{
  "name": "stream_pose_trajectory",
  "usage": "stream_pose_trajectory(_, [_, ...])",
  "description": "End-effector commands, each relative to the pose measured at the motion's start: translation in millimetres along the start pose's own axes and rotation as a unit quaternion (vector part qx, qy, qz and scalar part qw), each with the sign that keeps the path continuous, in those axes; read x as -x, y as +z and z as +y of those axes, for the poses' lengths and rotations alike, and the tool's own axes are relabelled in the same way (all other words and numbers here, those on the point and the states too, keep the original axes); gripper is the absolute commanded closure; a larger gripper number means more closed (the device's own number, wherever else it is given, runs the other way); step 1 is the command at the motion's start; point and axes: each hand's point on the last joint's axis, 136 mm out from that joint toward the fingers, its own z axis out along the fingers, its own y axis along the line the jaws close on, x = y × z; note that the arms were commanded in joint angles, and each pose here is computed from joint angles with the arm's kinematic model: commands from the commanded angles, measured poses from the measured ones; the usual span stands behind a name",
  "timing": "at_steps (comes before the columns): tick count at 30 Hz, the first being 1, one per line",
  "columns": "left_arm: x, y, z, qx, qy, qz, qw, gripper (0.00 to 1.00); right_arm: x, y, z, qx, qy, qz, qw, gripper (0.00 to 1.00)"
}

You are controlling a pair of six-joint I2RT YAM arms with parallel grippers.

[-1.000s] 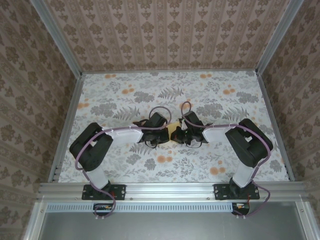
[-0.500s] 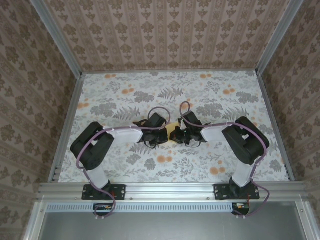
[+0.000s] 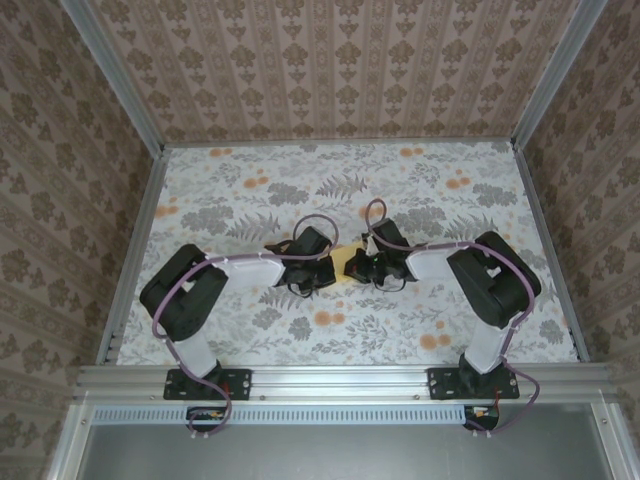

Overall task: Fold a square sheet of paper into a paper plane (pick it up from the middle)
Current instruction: First fold in half a square sheet of paper at the center of the table.

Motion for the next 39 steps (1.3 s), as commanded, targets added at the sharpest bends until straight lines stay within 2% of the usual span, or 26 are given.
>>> stream_pose_trajectory(1, [-32.3,7.3,64.1,0.101,-0.035,0.048,0.993,1.00,8.1,-9.0,-20.5,-0.032,-0.003,-0.010,0.999,1.00])
stream_pose_trajectory(9, [-34.7,5.7,67.9,0.101,-0.040,0.047,0.993,1.00,32.7,-30.5,-61.9,-0.042,0.022,-0.047,0.998,1.00])
stream_pose_trajectory(14, [-34.3,5.1,68.7,0.093,-0.045,0.044,0.994,1.00,54.0,-51.1,-74.5,-0.036,0.036,-0.085,0.995,1.00])
stream_pose_trajectory(20, [-30.1,6.5,55.5,0.063,-0.032,0.040,0.997,1.00,65.2,-67.1,-47.1,0.004,0.017,-0.104,0.994,1.00])
stream_pose_trajectory(26, [-10.4,-1.7,22.1,0.006,0.012,0.017,1.000,1.00,50.0,-73.6,-22.1,0.043,0.001,-0.099,0.994,1.00])
stream_pose_trajectory(31, [7.5,-11.4,-10.2,-0.053,0.034,-0.017,0.998,1.00,25.2,-55.4,-7.8,0.050,-0.004,-0.070,0.996,1.00])
stream_pose_trajectory(35, [14.0,-10.8,-27.5,-0.102,0.025,-0.037,0.994,1.00,9.4,-32.1,8.0,0.052,-0.018,-0.040,0.998,1.00])
stream_pose_trajectory(39, [17.4,-9.2,-34.0,-0.122,0.009,-0.061,0.991,1.00,6.0,-16.0,10.8,0.051,-0.013,-0.025,0.998,1.00])
